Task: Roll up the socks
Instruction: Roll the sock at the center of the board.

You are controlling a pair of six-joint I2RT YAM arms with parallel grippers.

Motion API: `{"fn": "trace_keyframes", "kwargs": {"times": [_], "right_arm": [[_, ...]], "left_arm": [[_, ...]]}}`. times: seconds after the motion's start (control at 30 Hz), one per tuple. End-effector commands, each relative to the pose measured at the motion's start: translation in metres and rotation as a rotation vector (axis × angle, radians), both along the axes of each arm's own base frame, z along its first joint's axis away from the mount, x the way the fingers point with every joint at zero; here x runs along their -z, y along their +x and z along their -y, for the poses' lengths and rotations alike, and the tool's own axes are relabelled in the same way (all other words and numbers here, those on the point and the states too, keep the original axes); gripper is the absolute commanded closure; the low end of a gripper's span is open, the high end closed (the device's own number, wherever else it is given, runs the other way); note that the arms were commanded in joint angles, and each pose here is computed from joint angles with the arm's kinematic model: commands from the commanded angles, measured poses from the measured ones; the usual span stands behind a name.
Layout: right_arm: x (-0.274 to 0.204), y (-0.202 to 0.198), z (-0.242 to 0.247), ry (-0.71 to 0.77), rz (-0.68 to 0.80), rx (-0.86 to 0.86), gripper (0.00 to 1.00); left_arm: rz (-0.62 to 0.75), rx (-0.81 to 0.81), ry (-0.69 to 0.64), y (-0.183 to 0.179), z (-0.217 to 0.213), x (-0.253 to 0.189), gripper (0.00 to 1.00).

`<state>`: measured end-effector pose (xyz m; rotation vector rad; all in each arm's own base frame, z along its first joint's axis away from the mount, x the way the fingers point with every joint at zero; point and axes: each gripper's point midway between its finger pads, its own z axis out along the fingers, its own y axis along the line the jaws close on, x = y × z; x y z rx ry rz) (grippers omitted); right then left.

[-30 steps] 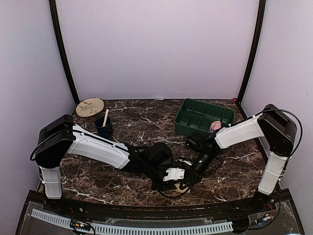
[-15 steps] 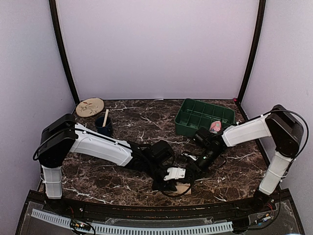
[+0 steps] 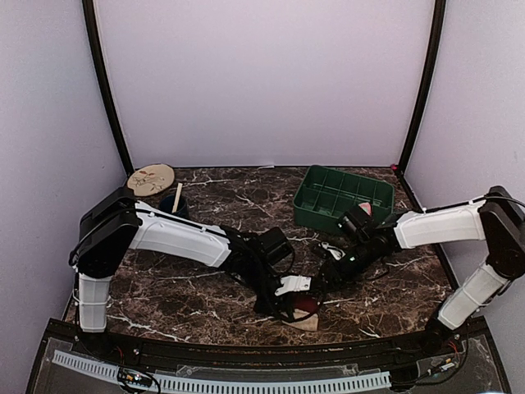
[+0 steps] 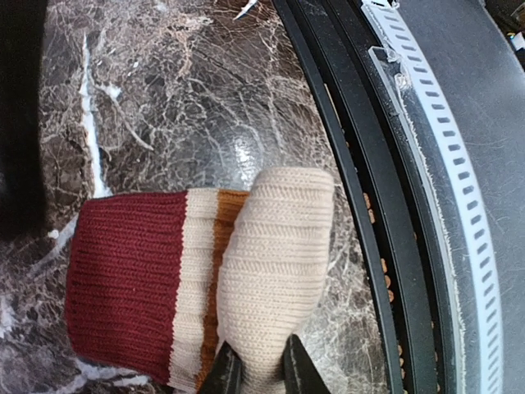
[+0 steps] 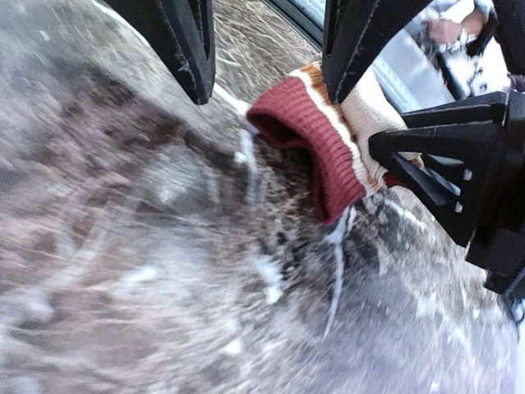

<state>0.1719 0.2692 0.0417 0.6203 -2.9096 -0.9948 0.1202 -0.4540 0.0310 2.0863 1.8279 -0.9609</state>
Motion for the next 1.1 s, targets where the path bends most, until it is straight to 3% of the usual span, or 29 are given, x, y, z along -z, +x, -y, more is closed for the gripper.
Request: {"fn": "trace_keyframes", "kwargs": {"times": [0.0, 0.27, 0.6, 1.07], "right_arm": [[-0.009, 0.024, 0.015, -0.05, 0.125, 0.155, 0.58], [-0.044, 0.041, 0.035, -0.051, 0.33, 0.299, 0.59], [-0.069, 0.018, 0.019, -0.088, 0.569, 0.236, 0.61], [-0.067, -0.025, 0.013, -0.127, 0.691, 0.164, 0.62]], "left_arm": [[-0.157, -0.036, 0.206, -0.01, -0.039, 0.031, 0.83], [-0.252, -0.055, 0.228, -0.005, -0.037, 0.031, 0.83], [-0.341, -0.065, 0.285, -0.005, -0.035, 0.045, 0.83], [-0.412, -0.067, 0.283, -0.007, -0.033, 0.045, 0.83]]}}
